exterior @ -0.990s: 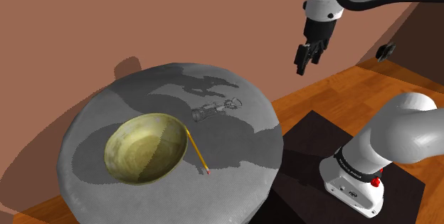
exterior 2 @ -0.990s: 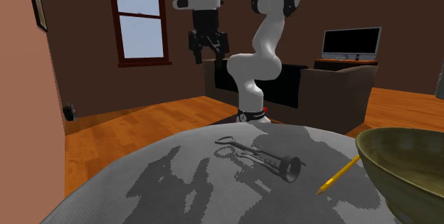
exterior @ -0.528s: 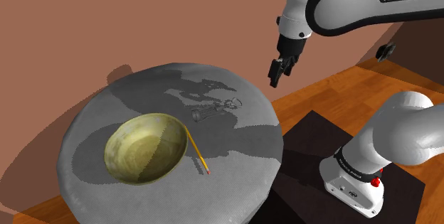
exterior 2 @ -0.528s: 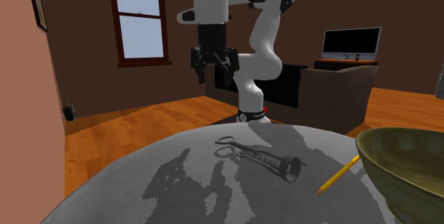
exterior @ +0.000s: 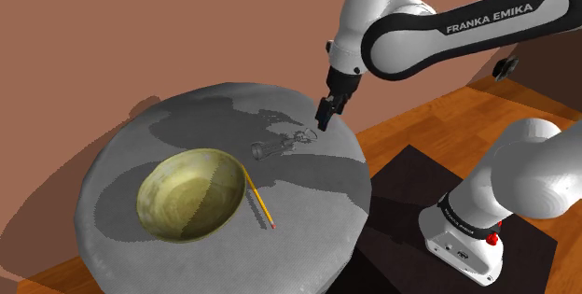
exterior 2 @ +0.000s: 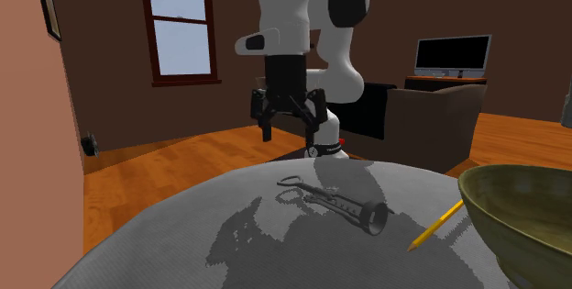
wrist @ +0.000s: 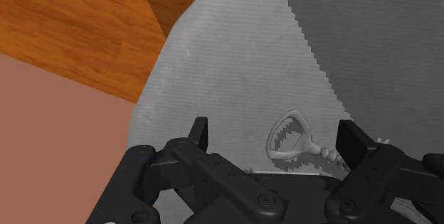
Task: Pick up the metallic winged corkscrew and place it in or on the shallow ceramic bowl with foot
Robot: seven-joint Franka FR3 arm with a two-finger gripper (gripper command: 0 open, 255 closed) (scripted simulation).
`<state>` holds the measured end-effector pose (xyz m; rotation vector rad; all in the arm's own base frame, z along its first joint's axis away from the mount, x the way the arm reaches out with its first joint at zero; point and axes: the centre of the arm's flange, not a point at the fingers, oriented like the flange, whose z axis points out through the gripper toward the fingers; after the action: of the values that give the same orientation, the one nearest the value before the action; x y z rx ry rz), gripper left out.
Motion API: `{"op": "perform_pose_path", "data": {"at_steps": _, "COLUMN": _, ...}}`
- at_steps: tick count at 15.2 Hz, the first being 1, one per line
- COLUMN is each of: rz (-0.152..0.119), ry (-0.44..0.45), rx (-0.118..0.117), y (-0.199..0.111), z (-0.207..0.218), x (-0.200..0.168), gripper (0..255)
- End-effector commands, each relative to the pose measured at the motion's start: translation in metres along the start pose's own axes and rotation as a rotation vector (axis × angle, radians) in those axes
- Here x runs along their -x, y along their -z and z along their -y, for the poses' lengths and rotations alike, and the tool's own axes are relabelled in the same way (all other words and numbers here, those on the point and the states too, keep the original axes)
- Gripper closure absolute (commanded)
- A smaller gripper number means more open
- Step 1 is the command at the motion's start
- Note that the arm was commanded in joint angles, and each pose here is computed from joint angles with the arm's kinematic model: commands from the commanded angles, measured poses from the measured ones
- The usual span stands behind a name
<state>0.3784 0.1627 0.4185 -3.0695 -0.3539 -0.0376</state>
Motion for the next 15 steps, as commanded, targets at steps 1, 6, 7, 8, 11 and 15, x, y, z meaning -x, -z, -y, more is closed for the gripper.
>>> {"op": "perform_pose_path", "data": {"at_steps": 1, "rz": -0.026, "ry": 0.03, "rx": -0.016, "y": -0.008, "z": 0.016, "x": -0.013, "gripper": 0}}
{"op": "perform_pose_path", "data": {"at_steps": 6, "rz": -0.032, "ry": 0.039, "rx": -0.02, "y": -0.032, "z": 0.021, "x": -0.017, "gripper": 0}}
{"op": "perform_pose_path", "data": {"at_steps": 7, "rz": -0.032, "ry": 0.039, "rx": -0.02, "y": -0.037, "z": 0.021, "x": -0.017, "gripper": 0}}
{"op": "perform_pose_path", "data": {"at_steps": 8, "rz": -0.032, "ry": 0.039, "rx": -0.02, "y": -0.042, "z": 0.021, "x": -0.017, "gripper": 0}}
{"op": "perform_pose_path", "data": {"at_steps": 11, "rz": -0.032, "ry": 0.039, "rx": -0.02, "y": -0.05, "z": 0.021, "x": -0.018, "gripper": 0}}
{"op": "perform_pose_path", "data": {"at_steps": 15, "rz": -0.032, "ry": 0.039, "rx": -0.02, "y": -0.05, "z": 0.021, "x": -0.018, "gripper": 0}}
